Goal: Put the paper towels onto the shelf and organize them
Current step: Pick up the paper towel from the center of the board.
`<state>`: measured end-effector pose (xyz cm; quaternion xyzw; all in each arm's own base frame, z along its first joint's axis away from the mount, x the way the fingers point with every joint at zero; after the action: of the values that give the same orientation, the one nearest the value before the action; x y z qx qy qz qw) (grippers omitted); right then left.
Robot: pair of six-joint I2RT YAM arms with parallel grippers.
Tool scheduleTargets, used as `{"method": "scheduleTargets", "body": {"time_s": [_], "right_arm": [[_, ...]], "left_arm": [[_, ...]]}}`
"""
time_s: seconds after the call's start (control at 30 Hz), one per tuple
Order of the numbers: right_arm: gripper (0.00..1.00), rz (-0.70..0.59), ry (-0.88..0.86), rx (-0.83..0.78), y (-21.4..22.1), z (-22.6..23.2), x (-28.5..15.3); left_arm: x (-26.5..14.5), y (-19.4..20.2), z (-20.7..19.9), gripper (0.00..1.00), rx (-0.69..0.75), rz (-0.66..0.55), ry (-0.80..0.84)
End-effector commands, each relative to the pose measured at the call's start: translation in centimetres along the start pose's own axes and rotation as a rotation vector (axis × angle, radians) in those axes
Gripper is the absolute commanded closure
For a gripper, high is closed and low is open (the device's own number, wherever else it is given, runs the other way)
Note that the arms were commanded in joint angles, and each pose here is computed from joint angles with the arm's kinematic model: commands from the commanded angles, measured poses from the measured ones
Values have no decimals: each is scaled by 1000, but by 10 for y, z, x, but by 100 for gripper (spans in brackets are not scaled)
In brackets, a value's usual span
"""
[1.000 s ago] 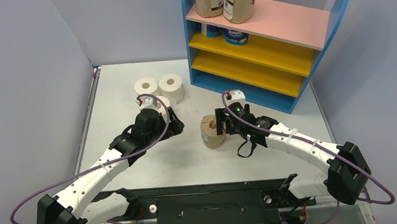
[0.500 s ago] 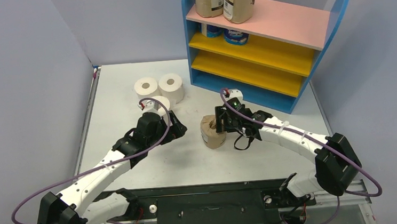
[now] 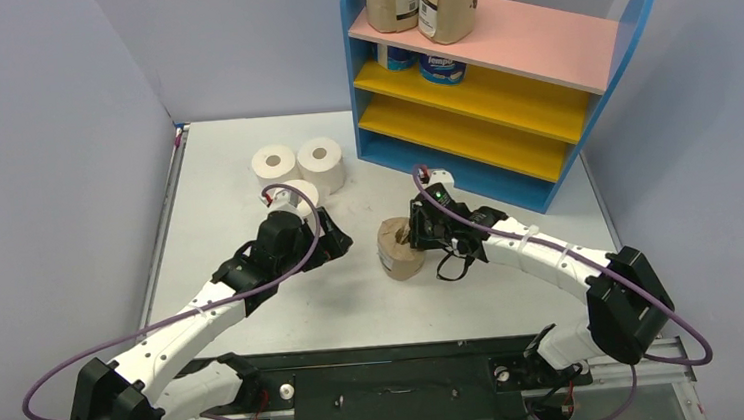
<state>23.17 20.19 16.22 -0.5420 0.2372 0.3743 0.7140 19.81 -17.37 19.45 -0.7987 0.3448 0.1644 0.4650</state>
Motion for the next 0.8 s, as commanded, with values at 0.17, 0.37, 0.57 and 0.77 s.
{"method": "scheduleTargets", "body": {"time_s": [0.17, 0.37, 0.57, 0.77], "right_arm": [[74, -154, -3, 32, -33, 0, -53], [75, -283, 5, 27, -60, -6, -113], [75, -446, 14, 29, -97, -13, -191], [74, -617, 76, 42, -132, -19, -250]], "left_arm": [[2, -7, -7, 3, -11, -33, 41], [2, -10, -10, 3, -12, -37, 48], [2, -9, -11, 3, -21, -34, 60], [2, -8, -14, 3, -34, -24, 83]]}}
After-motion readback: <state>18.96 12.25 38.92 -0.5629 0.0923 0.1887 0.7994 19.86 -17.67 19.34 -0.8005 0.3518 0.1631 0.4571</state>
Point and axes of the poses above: each gripper's point midway between its finger pads, its own x axis out along the fingers, its own z axis along the line the jaws close on, y = z × x, the point moved 8 cm from there along -x, back along the fingers, and after that the axes turned 5 degrees about x, right-handed, at the moved point
